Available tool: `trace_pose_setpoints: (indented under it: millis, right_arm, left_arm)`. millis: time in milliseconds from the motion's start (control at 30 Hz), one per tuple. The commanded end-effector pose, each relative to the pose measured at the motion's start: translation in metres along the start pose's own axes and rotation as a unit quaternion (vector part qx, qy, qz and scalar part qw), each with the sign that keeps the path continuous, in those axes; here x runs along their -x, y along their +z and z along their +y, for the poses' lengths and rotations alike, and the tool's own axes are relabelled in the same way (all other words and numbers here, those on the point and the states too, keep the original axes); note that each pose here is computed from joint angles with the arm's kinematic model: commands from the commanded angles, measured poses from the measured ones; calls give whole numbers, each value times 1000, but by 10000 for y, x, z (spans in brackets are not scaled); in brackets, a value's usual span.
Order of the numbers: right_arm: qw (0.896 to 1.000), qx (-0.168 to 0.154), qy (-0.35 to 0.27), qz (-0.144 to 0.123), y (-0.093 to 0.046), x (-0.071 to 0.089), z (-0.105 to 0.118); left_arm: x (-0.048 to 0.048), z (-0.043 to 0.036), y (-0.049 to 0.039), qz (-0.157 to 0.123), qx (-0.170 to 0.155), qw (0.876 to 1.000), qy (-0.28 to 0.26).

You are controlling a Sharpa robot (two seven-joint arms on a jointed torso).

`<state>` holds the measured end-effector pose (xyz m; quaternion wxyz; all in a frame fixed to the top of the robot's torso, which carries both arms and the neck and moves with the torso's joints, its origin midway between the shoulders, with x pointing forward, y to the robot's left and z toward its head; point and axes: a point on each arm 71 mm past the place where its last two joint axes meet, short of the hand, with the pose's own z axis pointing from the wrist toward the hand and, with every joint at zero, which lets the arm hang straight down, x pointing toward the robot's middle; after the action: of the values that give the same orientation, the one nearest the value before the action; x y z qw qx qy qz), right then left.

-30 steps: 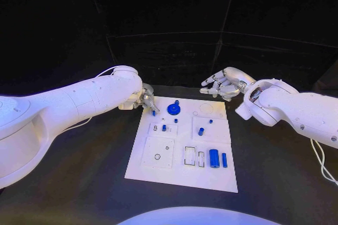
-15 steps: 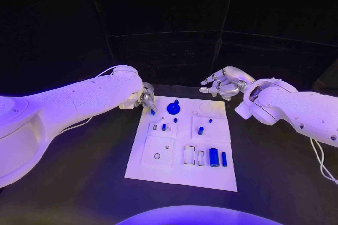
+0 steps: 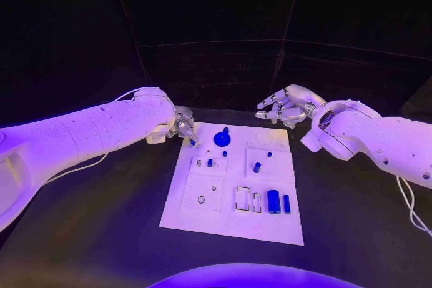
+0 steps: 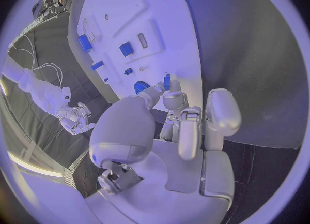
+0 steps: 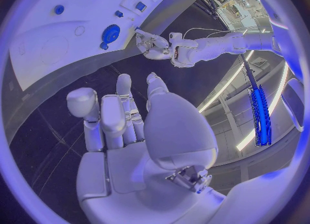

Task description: Assemble the parts on the task board

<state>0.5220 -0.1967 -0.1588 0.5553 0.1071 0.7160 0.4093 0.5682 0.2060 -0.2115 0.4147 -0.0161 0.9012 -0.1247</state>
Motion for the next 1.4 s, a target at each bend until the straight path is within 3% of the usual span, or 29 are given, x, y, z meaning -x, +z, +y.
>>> trace_pose_setpoints:
  millis: [33, 300, 600, 867, 1400]
  right_arm:
    - [1000, 4, -1, 1, 0, 15, 4]
    - [1000, 2, -1, 0, -1, 27, -14]
    - [1000, 1, -1, 1, 7, 25, -19]
    - [1000, -1, -2, 1, 5, 29, -29]
    - [1000, 0, -2, 4, 10, 25, -32]
  left_arm:
    - [24, -40, -85, -52, -26, 997, -59]
    - [-112, -31, -254, -80, -52, 991, -92]
    - [-360, -18, -311, -90, -63, 990, -93]
    - [-560, 12, -318, -71, -63, 994, -62]
    - [-689, 1, -312, -25, -60, 998, -16]
